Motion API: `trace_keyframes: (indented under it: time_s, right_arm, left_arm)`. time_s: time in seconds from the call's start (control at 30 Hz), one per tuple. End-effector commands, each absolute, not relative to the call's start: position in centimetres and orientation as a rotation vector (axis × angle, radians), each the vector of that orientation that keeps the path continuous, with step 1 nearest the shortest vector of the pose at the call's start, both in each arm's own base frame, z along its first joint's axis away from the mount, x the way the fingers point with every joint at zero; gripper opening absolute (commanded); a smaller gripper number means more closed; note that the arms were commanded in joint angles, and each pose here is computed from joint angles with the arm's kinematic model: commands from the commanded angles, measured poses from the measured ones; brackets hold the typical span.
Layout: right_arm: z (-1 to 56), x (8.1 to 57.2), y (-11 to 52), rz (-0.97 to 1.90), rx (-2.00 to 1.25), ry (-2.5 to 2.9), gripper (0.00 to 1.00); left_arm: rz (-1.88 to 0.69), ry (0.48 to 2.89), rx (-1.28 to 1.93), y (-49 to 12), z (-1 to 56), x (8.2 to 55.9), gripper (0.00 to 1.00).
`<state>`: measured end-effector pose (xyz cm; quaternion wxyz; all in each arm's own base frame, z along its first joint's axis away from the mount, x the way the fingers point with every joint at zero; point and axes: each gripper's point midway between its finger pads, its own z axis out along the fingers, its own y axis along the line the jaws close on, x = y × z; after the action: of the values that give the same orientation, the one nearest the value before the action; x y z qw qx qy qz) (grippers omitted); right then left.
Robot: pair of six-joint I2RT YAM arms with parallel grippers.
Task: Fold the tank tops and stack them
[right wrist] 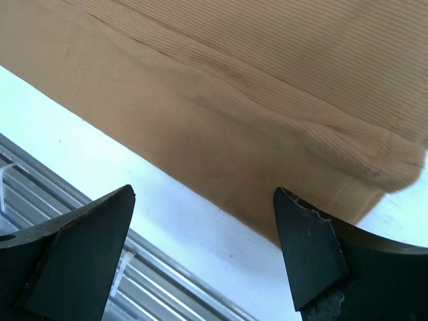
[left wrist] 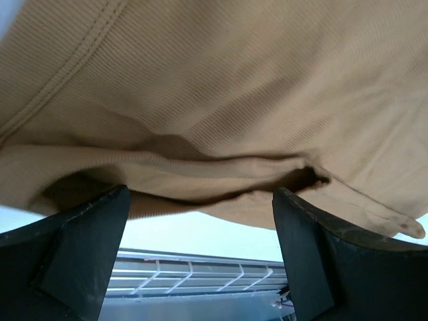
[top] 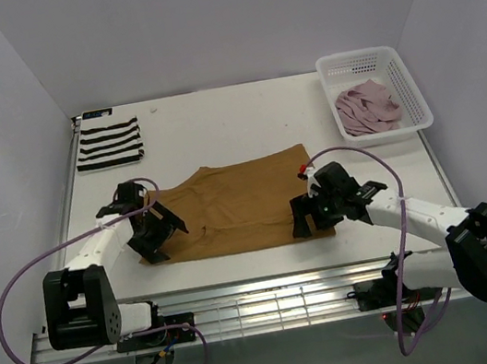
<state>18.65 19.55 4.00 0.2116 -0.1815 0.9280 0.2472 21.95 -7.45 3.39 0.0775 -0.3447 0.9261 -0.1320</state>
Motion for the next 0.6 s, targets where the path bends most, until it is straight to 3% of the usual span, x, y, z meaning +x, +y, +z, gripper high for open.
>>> trace_keyframes:
  time_s: [0.0, 0.27, 0.57]
  right_arm:
    - [7.5, 19.9, 19.8, 0.663, -0.506, 2.519, 0.90]
    - [17.8, 30.9, 19.4, 0.518, -0.307, 2.267, 0.90]
    - [19.7, 40.0, 17.3, 0.401, -0.211, 2.239, 0.90]
  left_arm:
    - [-0.390, 2.720, -0.959, -7.1, 6.8, 23.5, 0.98]
    - [-0.562, 2.484, -0.711, -8.9, 16.8, 36.1, 0.98]
    - [-0.607, 2.543, -0.401, -12.6, 13.5, 46.7, 0.98]
